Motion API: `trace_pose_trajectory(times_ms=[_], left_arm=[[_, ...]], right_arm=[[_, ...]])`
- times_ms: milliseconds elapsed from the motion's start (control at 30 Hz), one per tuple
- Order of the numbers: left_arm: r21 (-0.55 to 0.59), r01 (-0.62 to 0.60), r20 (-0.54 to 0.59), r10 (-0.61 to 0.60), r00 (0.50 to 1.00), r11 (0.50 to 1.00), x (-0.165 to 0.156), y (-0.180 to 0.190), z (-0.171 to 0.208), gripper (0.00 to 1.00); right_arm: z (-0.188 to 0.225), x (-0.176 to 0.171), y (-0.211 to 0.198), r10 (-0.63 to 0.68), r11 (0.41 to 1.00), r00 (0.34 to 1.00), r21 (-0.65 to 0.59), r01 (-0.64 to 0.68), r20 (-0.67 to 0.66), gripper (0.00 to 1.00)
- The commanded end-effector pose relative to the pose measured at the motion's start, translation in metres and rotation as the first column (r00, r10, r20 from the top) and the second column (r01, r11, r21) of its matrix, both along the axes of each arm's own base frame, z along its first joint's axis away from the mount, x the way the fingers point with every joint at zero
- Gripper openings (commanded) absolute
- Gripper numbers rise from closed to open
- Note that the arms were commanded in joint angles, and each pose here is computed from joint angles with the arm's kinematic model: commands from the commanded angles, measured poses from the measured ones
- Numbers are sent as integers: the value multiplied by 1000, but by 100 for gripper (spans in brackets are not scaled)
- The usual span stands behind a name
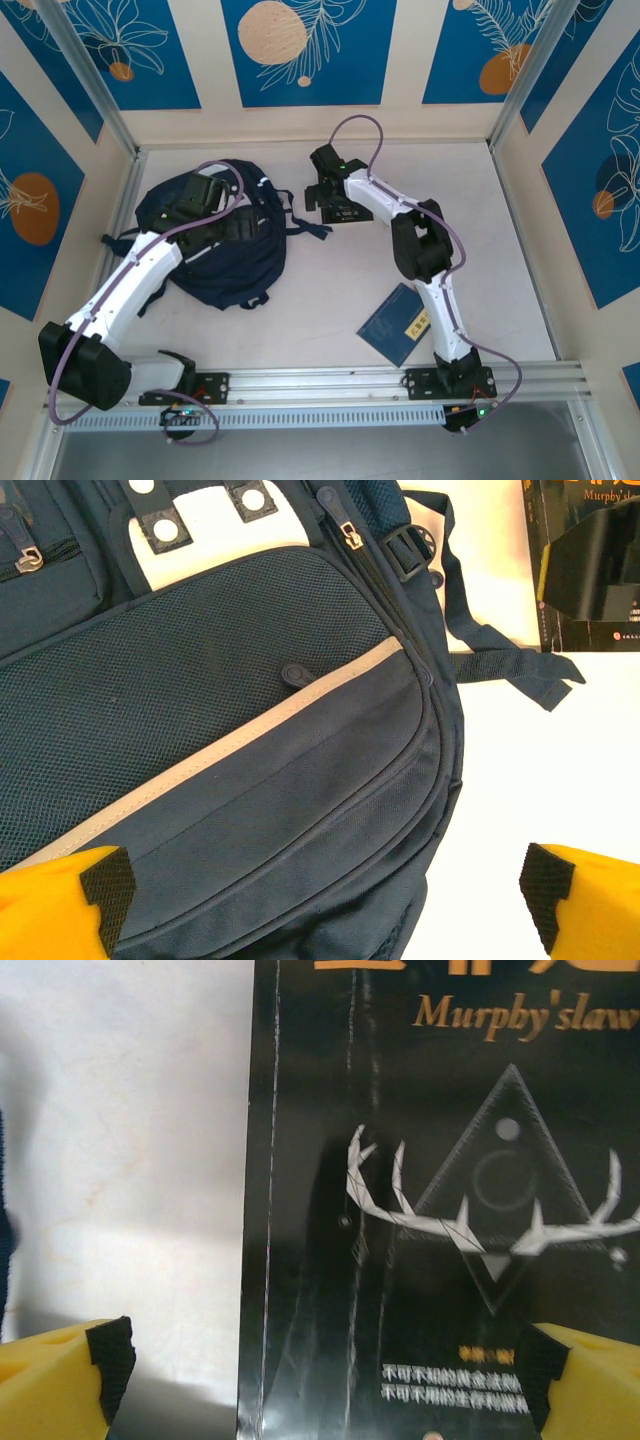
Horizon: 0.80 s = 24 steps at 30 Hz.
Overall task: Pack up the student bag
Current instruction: Move the book to the center of the table.
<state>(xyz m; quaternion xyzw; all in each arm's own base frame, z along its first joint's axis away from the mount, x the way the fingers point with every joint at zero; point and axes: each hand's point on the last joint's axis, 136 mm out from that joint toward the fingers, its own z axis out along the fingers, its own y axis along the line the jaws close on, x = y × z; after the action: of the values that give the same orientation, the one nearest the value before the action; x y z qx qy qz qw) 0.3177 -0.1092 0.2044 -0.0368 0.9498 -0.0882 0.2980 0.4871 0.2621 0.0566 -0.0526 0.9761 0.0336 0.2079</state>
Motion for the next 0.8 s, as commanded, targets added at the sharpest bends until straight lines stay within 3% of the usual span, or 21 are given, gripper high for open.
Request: trace_pose_trajectory(times_ms=[0,300,533,767], left_arm=[[-44,-21,0,21,1000,999,-4,0,2,100],[-67,-18,-28,16,999,998,-5,-5,-5,100],[-89,-10,-38,6,999,996,-7,-8,-7,100],[-116,-1,-43,-4,999,993,-10,-12,-9,100]], right_arm=[[-7,0,-8,17,999,999,-49,-19,-51,99],[-35,-14,-21,13,998,984,-62,-24,-176,100],[-51,-38,-51,-36,993,959,-115,4,-281,88],[-56,-94,-56,-1,999,919,-47,-19,-394,86]])
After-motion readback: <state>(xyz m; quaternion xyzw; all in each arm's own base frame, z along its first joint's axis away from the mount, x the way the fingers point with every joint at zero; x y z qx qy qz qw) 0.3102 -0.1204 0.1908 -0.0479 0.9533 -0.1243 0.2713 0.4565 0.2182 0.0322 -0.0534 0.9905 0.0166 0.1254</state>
